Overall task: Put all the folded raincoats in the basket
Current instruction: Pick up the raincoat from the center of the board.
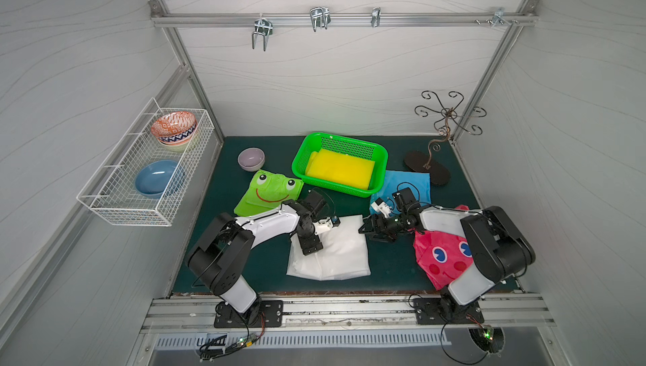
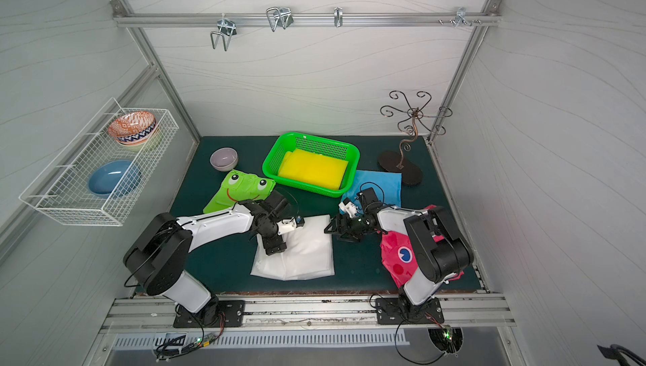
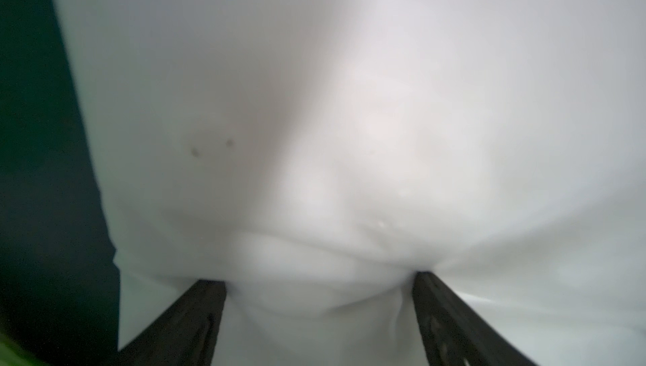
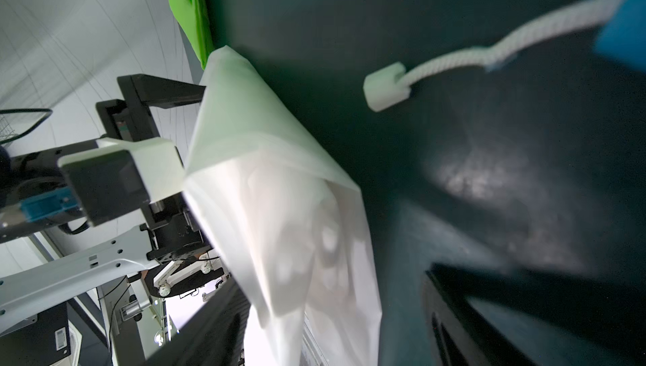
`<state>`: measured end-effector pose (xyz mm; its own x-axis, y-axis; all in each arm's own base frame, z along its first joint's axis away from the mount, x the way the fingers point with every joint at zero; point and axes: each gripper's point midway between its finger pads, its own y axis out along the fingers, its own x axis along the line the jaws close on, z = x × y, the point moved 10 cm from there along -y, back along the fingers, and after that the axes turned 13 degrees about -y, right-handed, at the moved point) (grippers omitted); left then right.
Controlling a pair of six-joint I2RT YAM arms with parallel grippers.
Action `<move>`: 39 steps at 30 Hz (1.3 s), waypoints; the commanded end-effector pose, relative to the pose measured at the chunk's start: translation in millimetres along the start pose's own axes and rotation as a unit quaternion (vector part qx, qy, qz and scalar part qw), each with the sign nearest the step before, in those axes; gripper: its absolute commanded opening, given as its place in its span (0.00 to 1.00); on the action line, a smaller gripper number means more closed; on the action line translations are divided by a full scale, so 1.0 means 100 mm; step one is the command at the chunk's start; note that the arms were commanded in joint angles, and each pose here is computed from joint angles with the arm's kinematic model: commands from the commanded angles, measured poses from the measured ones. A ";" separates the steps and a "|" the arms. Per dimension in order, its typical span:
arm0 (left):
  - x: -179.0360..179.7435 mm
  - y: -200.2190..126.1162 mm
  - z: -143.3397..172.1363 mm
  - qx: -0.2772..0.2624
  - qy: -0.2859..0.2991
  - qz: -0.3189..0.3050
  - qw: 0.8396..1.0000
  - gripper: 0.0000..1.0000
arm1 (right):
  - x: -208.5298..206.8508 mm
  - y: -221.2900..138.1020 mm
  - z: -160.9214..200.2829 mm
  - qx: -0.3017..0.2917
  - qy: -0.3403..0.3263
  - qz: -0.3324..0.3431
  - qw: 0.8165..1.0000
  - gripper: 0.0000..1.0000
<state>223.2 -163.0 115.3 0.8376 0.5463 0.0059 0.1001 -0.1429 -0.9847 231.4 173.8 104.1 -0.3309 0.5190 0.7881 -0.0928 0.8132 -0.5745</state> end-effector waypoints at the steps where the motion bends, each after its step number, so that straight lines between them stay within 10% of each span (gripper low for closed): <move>1: 0.03 0.18 0.14 0.042 -0.006 -0.023 0.999 0.89 | 0.02 0.12 -0.16 -0.013 -0.036 -0.007 0.999 0.82; 39: 0.06 0.19 0.11 0.049 -0.033 -0.034 0.998 0.89 | 0.09 0.46 0.44 0.108 -0.010 -0.164 0.981 0.65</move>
<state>223.4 -162.8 114.9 0.8141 0.5807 0.0056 0.1056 -0.1385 -0.9847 191.5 201.2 78.9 -0.3202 0.2424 0.9158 -0.3360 0.8748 -0.3491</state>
